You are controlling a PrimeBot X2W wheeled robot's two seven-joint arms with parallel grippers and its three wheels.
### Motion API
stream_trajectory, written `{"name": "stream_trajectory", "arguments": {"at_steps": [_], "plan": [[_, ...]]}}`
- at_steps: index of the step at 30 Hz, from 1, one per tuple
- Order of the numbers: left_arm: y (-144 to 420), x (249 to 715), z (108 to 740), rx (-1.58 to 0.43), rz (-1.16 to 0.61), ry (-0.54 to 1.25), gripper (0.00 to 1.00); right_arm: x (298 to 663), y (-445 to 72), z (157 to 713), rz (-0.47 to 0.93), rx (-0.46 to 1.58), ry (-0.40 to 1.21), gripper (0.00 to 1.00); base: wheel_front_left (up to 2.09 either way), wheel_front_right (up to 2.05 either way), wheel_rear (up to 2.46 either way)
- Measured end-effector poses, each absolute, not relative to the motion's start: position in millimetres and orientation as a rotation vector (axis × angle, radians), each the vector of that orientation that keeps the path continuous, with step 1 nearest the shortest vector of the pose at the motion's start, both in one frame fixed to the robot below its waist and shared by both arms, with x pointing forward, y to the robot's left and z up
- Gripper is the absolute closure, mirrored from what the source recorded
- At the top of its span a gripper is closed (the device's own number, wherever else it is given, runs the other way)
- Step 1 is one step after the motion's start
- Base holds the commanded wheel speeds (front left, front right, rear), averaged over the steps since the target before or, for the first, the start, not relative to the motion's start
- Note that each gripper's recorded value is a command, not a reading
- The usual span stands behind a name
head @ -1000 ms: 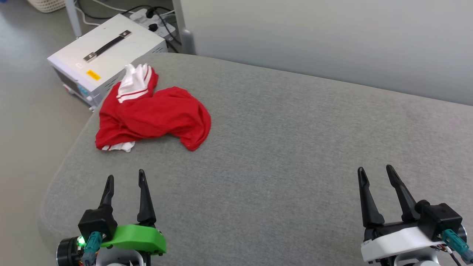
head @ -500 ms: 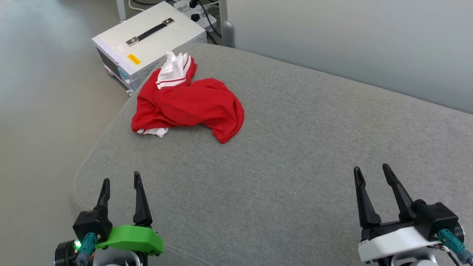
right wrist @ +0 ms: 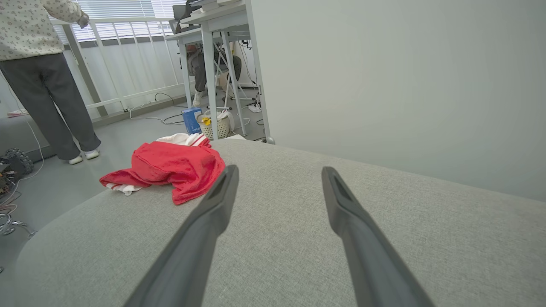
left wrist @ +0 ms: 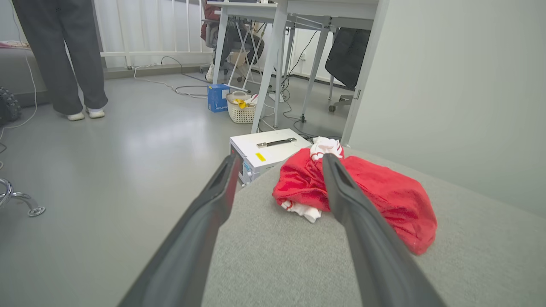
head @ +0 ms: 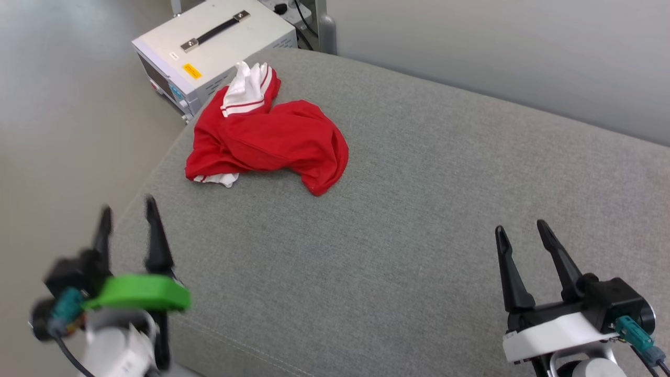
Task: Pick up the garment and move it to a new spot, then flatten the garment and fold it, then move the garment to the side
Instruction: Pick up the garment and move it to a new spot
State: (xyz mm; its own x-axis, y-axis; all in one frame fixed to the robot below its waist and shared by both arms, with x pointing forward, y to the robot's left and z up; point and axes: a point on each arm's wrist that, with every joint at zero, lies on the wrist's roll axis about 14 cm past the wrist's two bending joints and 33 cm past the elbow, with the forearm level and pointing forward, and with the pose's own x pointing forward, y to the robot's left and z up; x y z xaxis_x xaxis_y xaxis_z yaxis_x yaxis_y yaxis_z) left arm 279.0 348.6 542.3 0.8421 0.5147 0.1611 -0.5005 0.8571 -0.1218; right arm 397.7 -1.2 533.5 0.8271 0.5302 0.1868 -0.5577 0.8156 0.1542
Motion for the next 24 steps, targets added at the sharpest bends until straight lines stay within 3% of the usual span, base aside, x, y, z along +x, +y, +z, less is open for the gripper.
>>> {"name": "stream_trajectory", "arguments": {"at_steps": [7,15,19,24], "plan": [[386,332,613,0.046,0.484,-0.342,0.00,418,-6,531,0.558,0.189,-0.157,0.00,0.00,0.00,0.00],[416,398,660,0.129,0.429,-0.390,0.00,445,-14,522,0.519,0.178,-0.171,0.00,0.00,0.00,0.00],[416,438,663,0.140,0.374,-0.335,0.00,457,-20,514,0.499,0.168,-0.170,0.00,0.00,0.00,0.00],[404,490,640,0.092,0.274,-0.145,0.00,470,-24,502,0.481,0.164,-0.163,0.00,0.00,0.00,0.00]]}}
